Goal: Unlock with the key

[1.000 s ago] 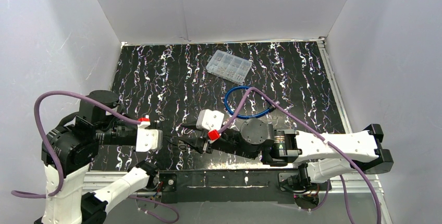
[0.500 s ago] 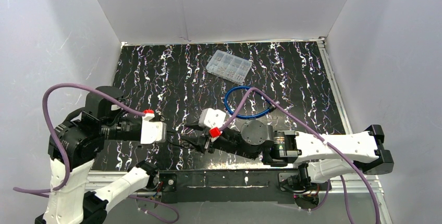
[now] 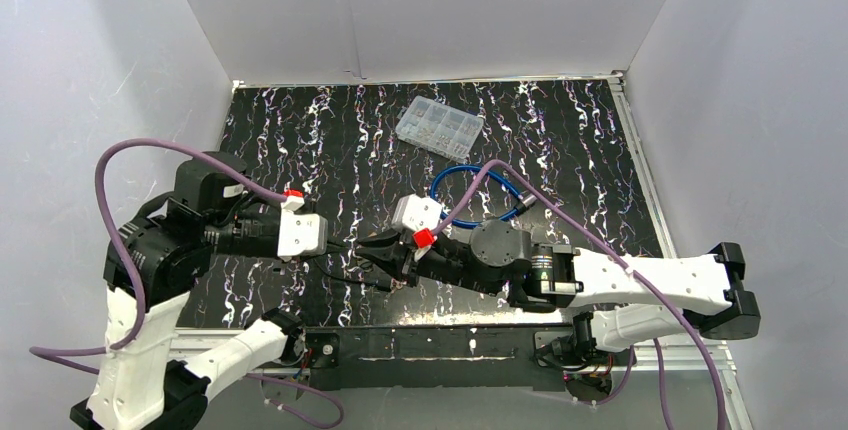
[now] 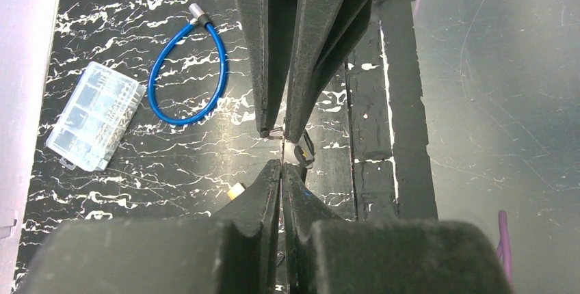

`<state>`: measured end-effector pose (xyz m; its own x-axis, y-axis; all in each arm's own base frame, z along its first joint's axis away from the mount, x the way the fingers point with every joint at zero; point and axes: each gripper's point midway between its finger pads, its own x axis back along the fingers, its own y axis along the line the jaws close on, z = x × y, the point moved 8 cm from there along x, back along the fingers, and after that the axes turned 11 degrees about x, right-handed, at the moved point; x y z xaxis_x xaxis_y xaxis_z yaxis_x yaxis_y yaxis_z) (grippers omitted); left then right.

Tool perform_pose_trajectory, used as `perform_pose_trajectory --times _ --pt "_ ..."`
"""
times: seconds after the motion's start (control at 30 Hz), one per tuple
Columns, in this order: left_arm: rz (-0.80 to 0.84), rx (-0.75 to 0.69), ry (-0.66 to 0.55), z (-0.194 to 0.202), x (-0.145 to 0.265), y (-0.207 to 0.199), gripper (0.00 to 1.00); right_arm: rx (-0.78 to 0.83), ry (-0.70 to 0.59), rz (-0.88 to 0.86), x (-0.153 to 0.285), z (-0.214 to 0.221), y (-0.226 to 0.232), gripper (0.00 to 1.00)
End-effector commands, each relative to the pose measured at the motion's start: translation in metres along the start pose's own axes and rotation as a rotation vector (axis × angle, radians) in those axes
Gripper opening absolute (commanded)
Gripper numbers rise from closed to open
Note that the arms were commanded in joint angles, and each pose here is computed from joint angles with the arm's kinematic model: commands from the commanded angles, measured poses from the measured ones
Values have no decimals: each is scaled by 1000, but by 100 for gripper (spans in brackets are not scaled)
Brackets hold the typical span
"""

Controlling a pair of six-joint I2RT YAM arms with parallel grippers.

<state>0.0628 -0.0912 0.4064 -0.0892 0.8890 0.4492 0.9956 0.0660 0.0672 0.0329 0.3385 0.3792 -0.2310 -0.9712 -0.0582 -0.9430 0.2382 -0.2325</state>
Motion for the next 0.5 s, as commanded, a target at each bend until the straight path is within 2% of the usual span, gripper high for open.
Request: perform_pose_trajectory --times 0.0,0.17,0.3,0.33,0.47 --pt "29 17 -35 -8 2 -5 0 -34 -52 11 5 -11 -4 23" --pt "45 11 -48 -10 3 -7 0 -40 -46 27 4 -8 -5 40" --pt "55 0 -43 -12 5 -8 0 -43 -48 31 3 -8 -7 42" --pt "54 -3 -41 -12 5 -8 0 -43 -54 26 3 -9 -8 40" --pt "49 -7 -32 -10 5 -8 0 -47 -65 28 3 -11 -11 20"
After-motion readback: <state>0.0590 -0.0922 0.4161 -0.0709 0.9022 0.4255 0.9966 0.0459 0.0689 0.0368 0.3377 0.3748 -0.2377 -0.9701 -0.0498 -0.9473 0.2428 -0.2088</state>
